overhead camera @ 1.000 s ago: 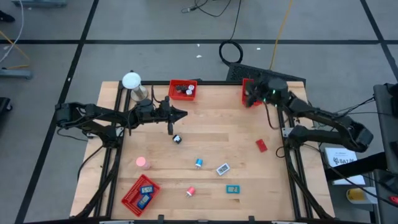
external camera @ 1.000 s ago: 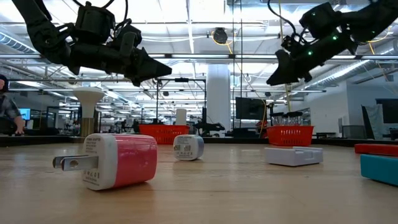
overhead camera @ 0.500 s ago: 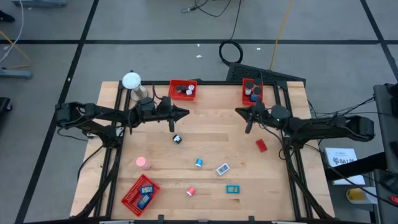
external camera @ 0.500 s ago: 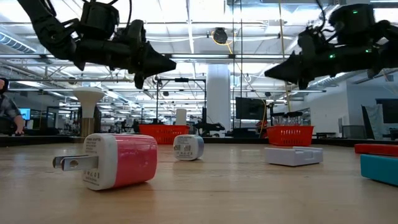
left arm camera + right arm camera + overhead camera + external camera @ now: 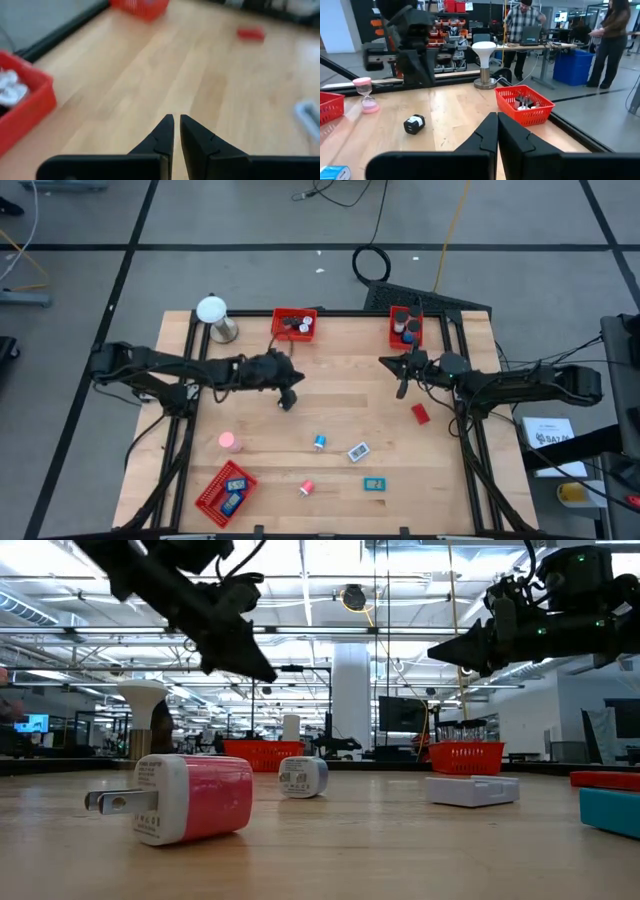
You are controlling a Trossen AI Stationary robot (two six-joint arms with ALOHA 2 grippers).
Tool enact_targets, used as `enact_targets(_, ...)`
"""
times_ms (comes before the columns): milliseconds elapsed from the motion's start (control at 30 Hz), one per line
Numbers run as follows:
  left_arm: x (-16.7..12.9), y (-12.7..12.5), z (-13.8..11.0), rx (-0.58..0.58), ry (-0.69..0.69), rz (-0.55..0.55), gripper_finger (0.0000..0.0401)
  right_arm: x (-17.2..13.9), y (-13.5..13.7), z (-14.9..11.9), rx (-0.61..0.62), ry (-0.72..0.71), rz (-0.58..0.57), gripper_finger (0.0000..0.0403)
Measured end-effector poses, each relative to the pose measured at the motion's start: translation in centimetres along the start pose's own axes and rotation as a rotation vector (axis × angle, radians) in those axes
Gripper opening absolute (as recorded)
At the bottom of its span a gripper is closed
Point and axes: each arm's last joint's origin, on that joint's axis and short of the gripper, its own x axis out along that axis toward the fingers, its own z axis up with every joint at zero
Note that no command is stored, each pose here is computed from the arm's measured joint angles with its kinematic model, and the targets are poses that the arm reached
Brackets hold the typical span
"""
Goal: Pick & Place Office items
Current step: Put the blue charger adapter into the top left red basket
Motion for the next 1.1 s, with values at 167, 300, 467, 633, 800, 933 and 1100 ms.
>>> enact_targets(167,-1.1,-1.0,-0.1,-0.074,0.186,0.089,0.0031,0.0,0.0,0.0,-0.002,-0.002,0.000,0.0001)
enact_targets(300,-1.7,-1.2,-1.1,-0.094,0.315,0.130,0.0050,0.0,0.0,0.1,-0.003,-0.006,0.000,0.0001)
enact_targets(467,-1.8,-1.0,-2.4,-0.079,0.415,0.091,0.0118,0.0,0.0,0.4,0.011,-0.041,0.002,0.0001)
enact_targets(633,-1.6,-0.8,-2.8,0.025,0.431,0.037,0.0200,0.0,0.0,0.5,0.028,-0.047,0.004,0.0001)
enact_targets(800,-0.7,-2.0,-2.1,0.030,0.308,-0.081,0.0255,0.0,0.0,0.7,0.039,-0.070,0.005,0.0001)
enact_targets(933,-0.4,-5.4,-3.3,0.240,0.261,-0.147,0.0261,0.0,0.0,0.7,0.028,-0.068,0.005,0.0001)
enact_targets(1100,0.3,-8.6,-4.0,0.376,0.208,-0.163,0.0246,0.0,0.0,0.6,0.021,-0.060,0.004,0.0001)
